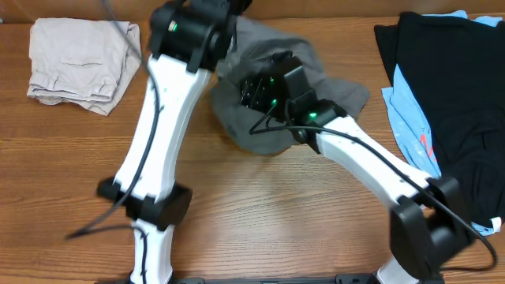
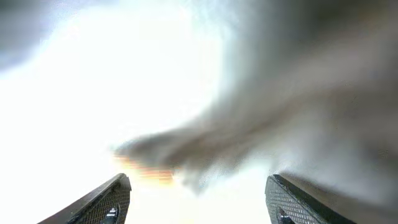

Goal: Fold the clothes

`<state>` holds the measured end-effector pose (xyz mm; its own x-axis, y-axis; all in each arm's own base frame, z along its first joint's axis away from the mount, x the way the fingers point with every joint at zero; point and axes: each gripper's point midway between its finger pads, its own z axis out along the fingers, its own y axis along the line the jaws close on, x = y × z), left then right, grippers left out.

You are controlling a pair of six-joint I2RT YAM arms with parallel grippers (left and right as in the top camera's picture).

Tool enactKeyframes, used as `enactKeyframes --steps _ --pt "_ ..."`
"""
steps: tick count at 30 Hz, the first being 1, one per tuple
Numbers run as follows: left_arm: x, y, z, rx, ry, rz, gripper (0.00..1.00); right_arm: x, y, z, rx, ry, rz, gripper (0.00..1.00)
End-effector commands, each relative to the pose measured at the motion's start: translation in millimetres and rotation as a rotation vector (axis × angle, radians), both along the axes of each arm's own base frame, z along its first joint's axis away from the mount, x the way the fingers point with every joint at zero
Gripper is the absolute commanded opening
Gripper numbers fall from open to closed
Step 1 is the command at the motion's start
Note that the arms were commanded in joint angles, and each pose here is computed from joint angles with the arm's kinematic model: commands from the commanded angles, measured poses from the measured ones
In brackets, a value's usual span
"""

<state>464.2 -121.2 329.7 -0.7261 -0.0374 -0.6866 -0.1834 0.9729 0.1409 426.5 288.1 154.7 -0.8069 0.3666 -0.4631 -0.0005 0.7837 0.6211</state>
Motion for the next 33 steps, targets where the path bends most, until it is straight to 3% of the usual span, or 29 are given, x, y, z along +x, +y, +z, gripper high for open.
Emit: enactKeyframes --steps 1,8,16,28,33 --pt "22.3 4.9 -53.1 -0.031 0.113 0.038 0.04 -5.3 11.7 -23.4 0.017 0.068 0.058 0.72" --pt "44.1 23.1 -97.9 -0.013 0.185 0.088 0.04 -19.1 34.7 -30.0 0.019 0.072 0.131 0.71" --pt "53.9 43.4 -100.5 -0.078 0.180 0.123 0.04 -27.0 66.7 -60.3 -0.059 0.024 0.129 0.70" --pt "55.0 87.4 -102.6 -0.085 0.195 0.206 0.04 -35.4 20.1 -119.6 -0.307 0.141 0.015 0.74" --pt "49.1 108.2 -105.6 -0.079 0.225 0.245 0.04 -37.8 12.1 -148.3 -0.353 0.189 -0.008 0.71"
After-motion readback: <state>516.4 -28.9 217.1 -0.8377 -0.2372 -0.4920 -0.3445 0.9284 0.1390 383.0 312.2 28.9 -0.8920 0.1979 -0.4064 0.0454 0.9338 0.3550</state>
